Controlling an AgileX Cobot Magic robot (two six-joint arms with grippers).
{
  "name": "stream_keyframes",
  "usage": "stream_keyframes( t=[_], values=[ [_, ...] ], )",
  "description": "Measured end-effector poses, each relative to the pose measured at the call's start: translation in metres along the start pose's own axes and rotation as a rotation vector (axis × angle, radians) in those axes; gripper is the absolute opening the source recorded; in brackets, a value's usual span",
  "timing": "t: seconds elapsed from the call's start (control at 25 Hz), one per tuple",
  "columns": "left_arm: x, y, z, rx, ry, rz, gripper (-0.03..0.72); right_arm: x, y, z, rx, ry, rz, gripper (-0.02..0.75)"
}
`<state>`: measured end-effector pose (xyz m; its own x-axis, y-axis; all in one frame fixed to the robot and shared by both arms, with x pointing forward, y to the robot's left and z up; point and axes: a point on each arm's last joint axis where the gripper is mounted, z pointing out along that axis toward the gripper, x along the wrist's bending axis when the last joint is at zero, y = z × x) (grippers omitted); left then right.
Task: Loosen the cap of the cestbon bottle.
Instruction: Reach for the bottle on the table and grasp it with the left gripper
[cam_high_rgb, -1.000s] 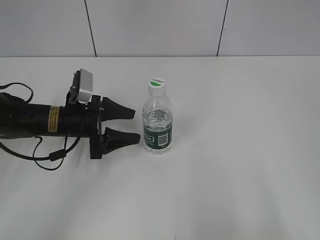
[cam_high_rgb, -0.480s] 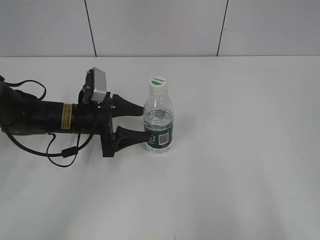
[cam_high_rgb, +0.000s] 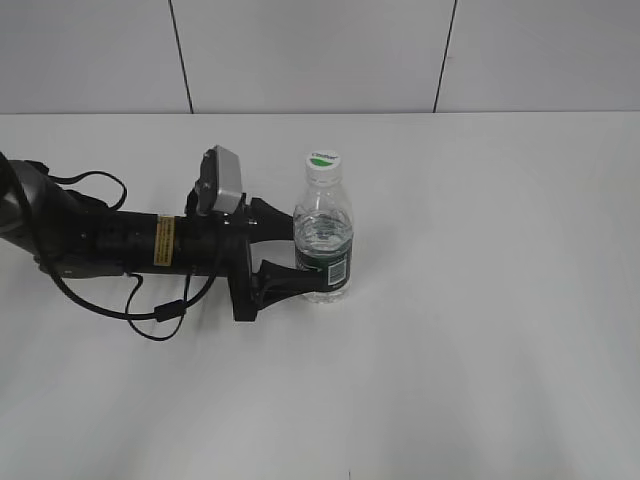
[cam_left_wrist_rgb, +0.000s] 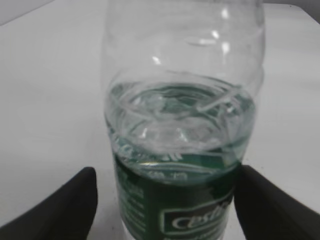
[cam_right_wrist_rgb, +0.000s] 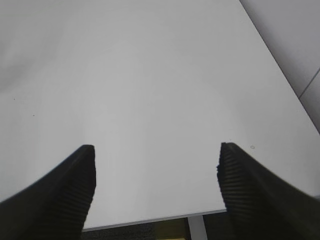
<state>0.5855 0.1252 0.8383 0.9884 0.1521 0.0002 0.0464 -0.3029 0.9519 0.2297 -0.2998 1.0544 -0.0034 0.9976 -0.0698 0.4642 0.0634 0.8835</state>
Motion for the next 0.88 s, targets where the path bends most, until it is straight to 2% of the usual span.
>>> stream_keyframes(
  t=[0.16,0.52,0.72,0.88],
  values=[
    [-0.001,0.006,0.010,-0.019,0.029,-0.016,0.510,0.000,0.000,0.000,0.000,0.000,0.000,0.581],
    [-0.006,0.006,0.020,0.015,0.037,-0.018,0.504,0.000,0.000,0.000,0.000,0.000,0.000,0.581],
    [-0.006,0.006,0.020,0.016,0.040,-0.020,0.419,0.000,0.000,0.000,0.000,0.000,0.000,0.581],
    [-0.006,0.006,0.020,0.015,0.040,-0.020,0.418,0.001,0.000,0.000,-0.002,0.007,0.004,0.581]
  ],
)
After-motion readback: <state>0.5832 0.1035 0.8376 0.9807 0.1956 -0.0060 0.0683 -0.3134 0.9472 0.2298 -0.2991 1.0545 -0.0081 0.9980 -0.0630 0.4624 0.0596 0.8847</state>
